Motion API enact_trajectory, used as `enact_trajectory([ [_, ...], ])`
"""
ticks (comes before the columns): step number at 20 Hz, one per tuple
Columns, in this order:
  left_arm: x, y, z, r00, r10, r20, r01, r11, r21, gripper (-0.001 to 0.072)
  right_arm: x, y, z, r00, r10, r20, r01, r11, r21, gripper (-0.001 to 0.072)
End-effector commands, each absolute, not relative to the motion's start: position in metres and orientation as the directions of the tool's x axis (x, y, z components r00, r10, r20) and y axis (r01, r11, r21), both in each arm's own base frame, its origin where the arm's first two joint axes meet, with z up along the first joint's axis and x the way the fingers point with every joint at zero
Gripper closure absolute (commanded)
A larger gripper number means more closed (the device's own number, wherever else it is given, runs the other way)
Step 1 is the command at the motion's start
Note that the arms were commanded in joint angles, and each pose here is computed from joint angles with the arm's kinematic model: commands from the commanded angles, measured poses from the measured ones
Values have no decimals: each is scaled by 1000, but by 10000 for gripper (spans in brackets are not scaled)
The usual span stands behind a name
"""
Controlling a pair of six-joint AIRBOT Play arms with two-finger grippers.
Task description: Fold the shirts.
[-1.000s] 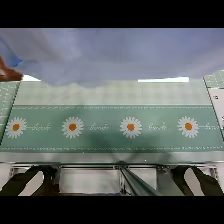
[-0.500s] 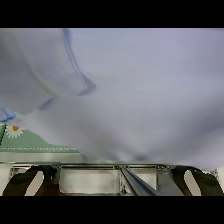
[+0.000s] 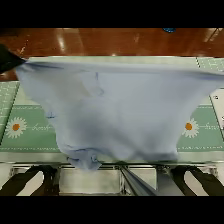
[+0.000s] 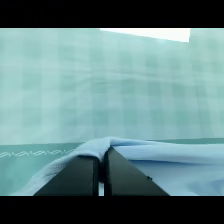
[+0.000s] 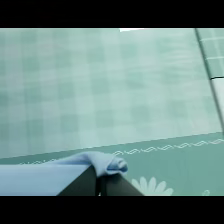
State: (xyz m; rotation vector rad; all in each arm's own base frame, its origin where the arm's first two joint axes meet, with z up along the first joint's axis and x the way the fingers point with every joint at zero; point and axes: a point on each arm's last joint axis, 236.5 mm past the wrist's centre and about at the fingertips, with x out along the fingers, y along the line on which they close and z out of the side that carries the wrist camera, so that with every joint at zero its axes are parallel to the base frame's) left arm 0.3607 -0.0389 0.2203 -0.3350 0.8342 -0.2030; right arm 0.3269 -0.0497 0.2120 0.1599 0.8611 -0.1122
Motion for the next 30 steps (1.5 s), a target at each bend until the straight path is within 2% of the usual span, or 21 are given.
enact_trajectory([
  [1,438,-44,130,592,-339,-731,-30,897,-440,684,408,-37,108,552,123,-825,120,967,225,694],
  [3,481,-48,88,586,-348,-731,-69,878,-473,684,446,-39,61,507,165,-846,142,952,270,694],
  [6,520,-51,37,542,-350,-764,-131,862,-489,685,493,-36,15,457,236,-857,151,929,337,694],
  [9,543,-53,3,507,-357,-785,-181,846,-502,685,528,-33,-8,439,287,-851,160,907,389,694],
  [11,543,-55,-10,470,-369,-802,-187,846,-499,684,536,-30,-16,418,312,-853,162,898,408,694],
  [14,524,-49,-11,397,-383,-834,-135,875,-466,685,524,-30,-18,369,336,-867,148,900,411,693],
  [17,483,-16,-9,267,-297,-917,-104,937,-334,684,497,-43,-9,299,361,-883,132,901,413,693],
  [20,435,-27,-22,75,-332,-940,-51,940,-336,685,458,-45,-17,154,389,-908,118,905,408,693],
  [24,384,-52,-70,-106,-348,-931,-36,937,-346,684,419,-33,-52,2,416,-909,156,898,411,693],
  [30,362,-44,-78,-175,-361,-916,-71,933,-354,684,395,-24,-68,-82,441,-894,182,888,422,693],
])
